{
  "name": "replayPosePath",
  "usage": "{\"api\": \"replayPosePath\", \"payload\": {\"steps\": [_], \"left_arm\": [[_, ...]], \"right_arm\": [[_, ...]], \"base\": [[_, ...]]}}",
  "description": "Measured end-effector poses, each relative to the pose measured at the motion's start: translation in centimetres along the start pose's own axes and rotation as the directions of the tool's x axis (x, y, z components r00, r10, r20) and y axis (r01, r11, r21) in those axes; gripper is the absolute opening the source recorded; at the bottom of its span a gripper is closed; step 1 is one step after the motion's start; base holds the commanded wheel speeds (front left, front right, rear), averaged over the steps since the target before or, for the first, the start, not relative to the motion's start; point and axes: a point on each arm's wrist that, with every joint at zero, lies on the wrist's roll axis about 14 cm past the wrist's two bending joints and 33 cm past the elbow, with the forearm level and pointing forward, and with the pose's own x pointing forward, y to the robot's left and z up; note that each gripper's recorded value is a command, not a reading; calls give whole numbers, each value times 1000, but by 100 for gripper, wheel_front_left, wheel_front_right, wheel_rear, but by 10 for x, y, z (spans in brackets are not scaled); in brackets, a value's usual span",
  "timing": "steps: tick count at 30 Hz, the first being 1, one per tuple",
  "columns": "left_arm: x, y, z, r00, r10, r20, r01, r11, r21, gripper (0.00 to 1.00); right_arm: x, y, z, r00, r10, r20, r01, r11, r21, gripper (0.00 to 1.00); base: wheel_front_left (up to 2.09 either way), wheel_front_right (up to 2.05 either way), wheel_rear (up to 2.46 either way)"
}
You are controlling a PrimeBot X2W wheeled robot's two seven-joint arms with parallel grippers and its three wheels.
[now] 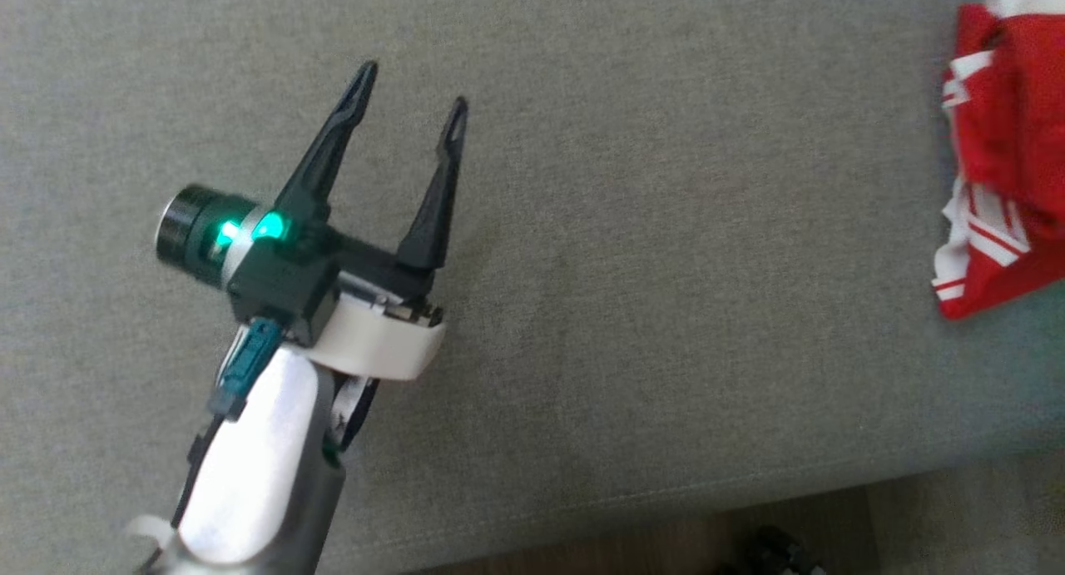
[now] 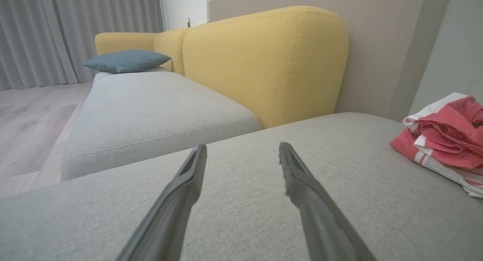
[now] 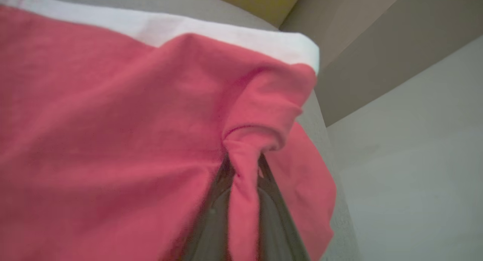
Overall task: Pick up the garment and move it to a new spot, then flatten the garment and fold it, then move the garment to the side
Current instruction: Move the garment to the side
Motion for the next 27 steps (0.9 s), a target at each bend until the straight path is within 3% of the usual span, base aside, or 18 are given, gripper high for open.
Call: {"api": "replayPosePath", "payload": {"steps": [2, 3, 5, 6, 7, 13, 18, 23, 27], "left_arm": [[5, 0, -3, 1000, -9, 5, 9, 1000, -5, 100], [5, 0, -3, 1000, -9, 5, 9, 1000, -5, 100], [9, 0, -4, 1000, -17, 9, 18, 1000, -7, 100], [11, 0, -4, 1000, -21, 12, 21, 1000, -6, 100], [11, 0, -4, 1000, -20, 13, 20, 1000, -6, 100], [10, 5, -1, 1000, -2, 15, 2, 1000, -5, 100], [5, 11, 9, 999, 28, 23, -28, 999, 18, 100], [-15, 20, 14, 996, 86, -2, -86, 996, 30, 100], [-36, 32, 25, 988, 157, -7, -157, 987, 46, 100]], "right_arm": [[6, -1, -4, 1000, -11, -23, 11, 1000, -23, 0], [6, -1, -4, 1000, -11, -23, 11, 1000, -23, 7], [12, -4, -5, 999, -29, -32, 27, 999, -39, 39], [14, -6, -5, 999, -39, -35, 38, 998, -46, 63], [16, -7, -4, 998, -49, -35, 47, 997, -55, 99], [16, -7, 6, 996, -89, 20, 90, 994, -63, 100], [0, 1, 43, 970, -96, 222, 98, 995, 2, 100], [-33, 43, 64, 923, -40, 382, -15, 990, 141, 100], [-70, 94, 76, 877, 42, 478, -164, 962, 217, 100]], "base": [[0, 0, 0], [0, 0, 0], [0, 0, 0], [0, 0, 0], [0, 0, 0], [0, 0, 0], [0, 0, 0], [0, 0, 0], [0, 0, 0]]}}
